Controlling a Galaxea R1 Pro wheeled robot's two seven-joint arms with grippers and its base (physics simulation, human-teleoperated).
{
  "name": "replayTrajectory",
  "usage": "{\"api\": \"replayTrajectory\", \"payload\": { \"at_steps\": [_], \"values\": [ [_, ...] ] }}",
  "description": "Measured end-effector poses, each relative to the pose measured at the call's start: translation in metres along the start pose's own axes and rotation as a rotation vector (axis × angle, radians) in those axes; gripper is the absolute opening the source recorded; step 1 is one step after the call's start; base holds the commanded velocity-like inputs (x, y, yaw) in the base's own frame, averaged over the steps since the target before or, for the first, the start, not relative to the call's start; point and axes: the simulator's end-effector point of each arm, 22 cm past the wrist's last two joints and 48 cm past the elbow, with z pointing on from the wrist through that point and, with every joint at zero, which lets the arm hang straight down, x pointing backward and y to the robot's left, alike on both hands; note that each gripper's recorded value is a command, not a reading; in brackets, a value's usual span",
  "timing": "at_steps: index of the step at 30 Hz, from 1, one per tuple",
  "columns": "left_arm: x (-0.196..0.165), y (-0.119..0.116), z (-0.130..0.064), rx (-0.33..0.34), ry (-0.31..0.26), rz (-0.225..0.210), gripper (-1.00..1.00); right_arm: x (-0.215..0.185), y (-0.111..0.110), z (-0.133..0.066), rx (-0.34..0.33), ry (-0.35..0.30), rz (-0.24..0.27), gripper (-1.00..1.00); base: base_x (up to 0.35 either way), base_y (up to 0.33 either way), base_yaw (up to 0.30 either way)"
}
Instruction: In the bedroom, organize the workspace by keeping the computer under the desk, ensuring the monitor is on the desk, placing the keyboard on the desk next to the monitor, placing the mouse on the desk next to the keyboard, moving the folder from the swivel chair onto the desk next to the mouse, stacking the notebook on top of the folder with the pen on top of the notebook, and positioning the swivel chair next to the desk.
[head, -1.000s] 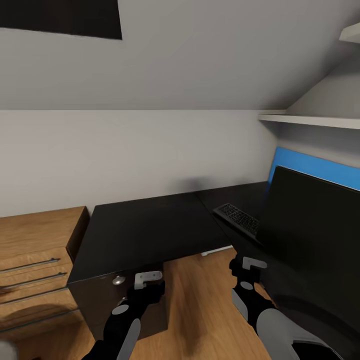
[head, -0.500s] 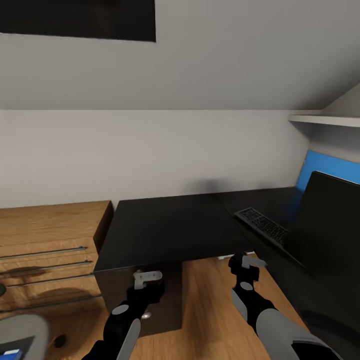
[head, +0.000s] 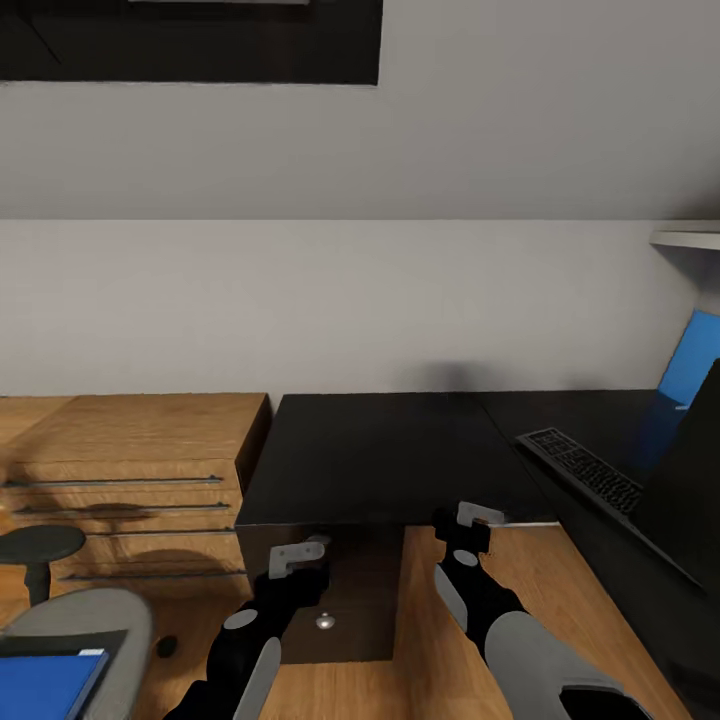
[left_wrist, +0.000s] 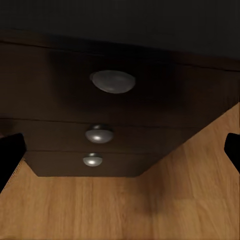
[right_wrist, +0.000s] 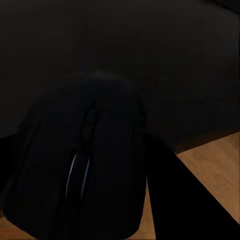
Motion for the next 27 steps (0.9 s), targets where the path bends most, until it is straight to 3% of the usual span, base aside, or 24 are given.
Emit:
{"api": "replayTrajectory", "payload": {
  "at_steps": [3, 6, 14, 17, 23, 27],
  "values": [
    [0.0, 0.0, 0.0, 0.0, 0.0, 0.0, 1.0, -0.014, 0.002, 0.002, 0.002, 0.028, -0.001, -1.0, 0.0, 0.0, 0.279],
    [0.0, 0.001, 0.0, -0.002, 0.0, -0.002, 1.0, -0.021, 0.005, 0.002, -0.001, 0.106, -0.008, -1.0, 0.0, 0.0, 0.279],
    [-0.011, -0.001, -0.004, 0.015, -0.013, -0.036, 1.0, -0.031, 0.011, 0.001, -0.023, 0.137, 0.041, -1.0, 0.0, 0.0, 0.279],
    [-0.006, 0.001, -0.003, 0.02, 0.013, -0.054, 1.0, -0.016, 0.015, 0.001, -0.04, 0.157, 0.035, -1.0, 0.0, 0.0, 0.279],
    [0.027, 0.038, 0.007, -0.048, 0.097, -0.066, 1.0, 0.014, 0.018, -0.001, -0.049, 0.162, 0.022, -1.0, 0.0, 0.0, 0.27],
    [0.032, 0.038, 0.009, -0.049, 0.111, -0.066, 1.0, 0.013, 0.019, -0.001, -0.05, 0.149, 0.018, -1.0, 0.0, 0.0, 0.091]
  ]
}}
